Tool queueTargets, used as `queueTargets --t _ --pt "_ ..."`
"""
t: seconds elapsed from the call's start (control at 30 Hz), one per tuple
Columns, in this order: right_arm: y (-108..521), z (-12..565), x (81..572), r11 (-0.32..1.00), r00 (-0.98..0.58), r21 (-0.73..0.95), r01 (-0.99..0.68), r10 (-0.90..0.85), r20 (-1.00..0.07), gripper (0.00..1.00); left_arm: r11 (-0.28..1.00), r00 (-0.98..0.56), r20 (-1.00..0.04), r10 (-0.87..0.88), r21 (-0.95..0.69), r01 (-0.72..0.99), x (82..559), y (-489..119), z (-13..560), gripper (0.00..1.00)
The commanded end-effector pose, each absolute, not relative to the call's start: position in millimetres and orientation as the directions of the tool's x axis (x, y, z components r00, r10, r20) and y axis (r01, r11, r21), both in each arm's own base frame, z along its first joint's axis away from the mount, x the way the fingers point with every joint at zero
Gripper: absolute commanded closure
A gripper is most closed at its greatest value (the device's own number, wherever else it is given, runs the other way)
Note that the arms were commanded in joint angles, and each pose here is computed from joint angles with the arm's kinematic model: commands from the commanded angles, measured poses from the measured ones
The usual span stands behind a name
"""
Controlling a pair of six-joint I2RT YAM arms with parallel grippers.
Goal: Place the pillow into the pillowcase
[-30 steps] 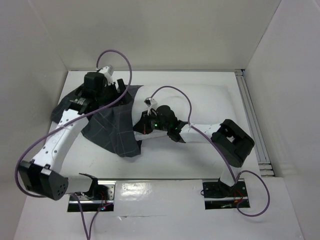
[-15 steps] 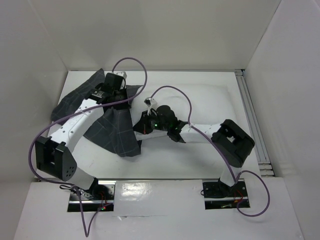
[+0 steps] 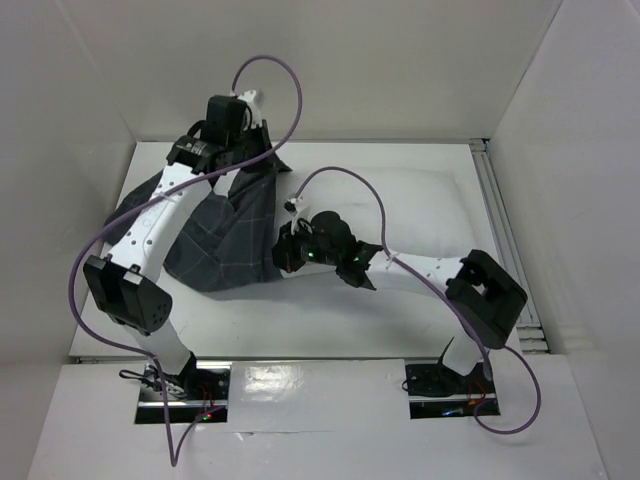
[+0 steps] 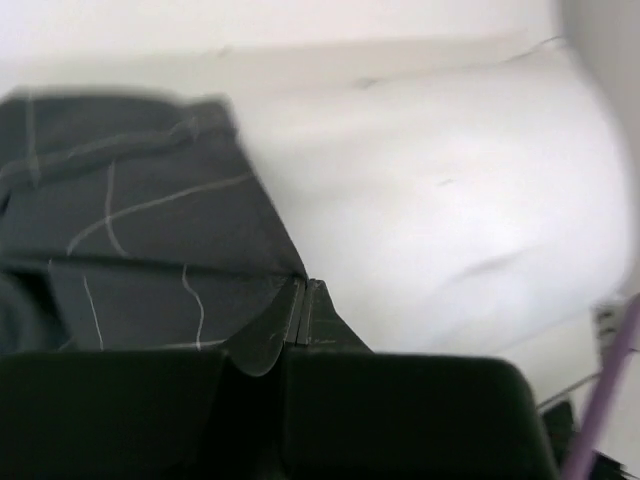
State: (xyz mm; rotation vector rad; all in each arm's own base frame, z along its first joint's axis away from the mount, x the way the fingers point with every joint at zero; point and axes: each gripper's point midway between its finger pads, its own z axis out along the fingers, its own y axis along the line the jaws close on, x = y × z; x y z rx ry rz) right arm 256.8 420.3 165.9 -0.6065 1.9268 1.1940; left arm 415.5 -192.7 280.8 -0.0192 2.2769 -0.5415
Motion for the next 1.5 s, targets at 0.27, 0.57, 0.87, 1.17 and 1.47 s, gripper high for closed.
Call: queueTargets --t 0.27,0.57,0.87,1.17,1.47 --pt "428.5 235.2 256.7 0.497 -0.345 0.306 -0.812 0.014 -0.939 1.00 0.671 -0.708 -0.682 -0.183 -0.613 0.417 435.1 -269.2 350.2 1.00" --pt "376.2 253.7 268.3 0.663 -0.329 0.272 -0.698 0.040 -0.944 0.13 0.719 -0.770 -0.609 -0.188 -0.620 0.314 433.7 -248.2 299.3 1.00" --pt "213.3 274.9 283.5 0.965 -0.293 0.106 -0.238 0.032 -0.955 0.00 0.716 -0.784 -0.594 -0.181 -0.626 0.309 433.1 -249.9 291.9 1.00" --pt "47.3 214.8 357.0 0.950 -0.557 0.255 0.183 0.314 -0.769 0.00 0.709 -0.802 -0.572 -0.174 -0.638 0.301 430.0 -256.1 284.8 1.00" --pt "77.3 138.4 363.1 0.806 -0.687 0.585 0.093 0.477 -0.548 0.27 0.708 -0.838 -0.531 -0.125 -0.640 0.300 433.4 -281.9 254.9 1.00"
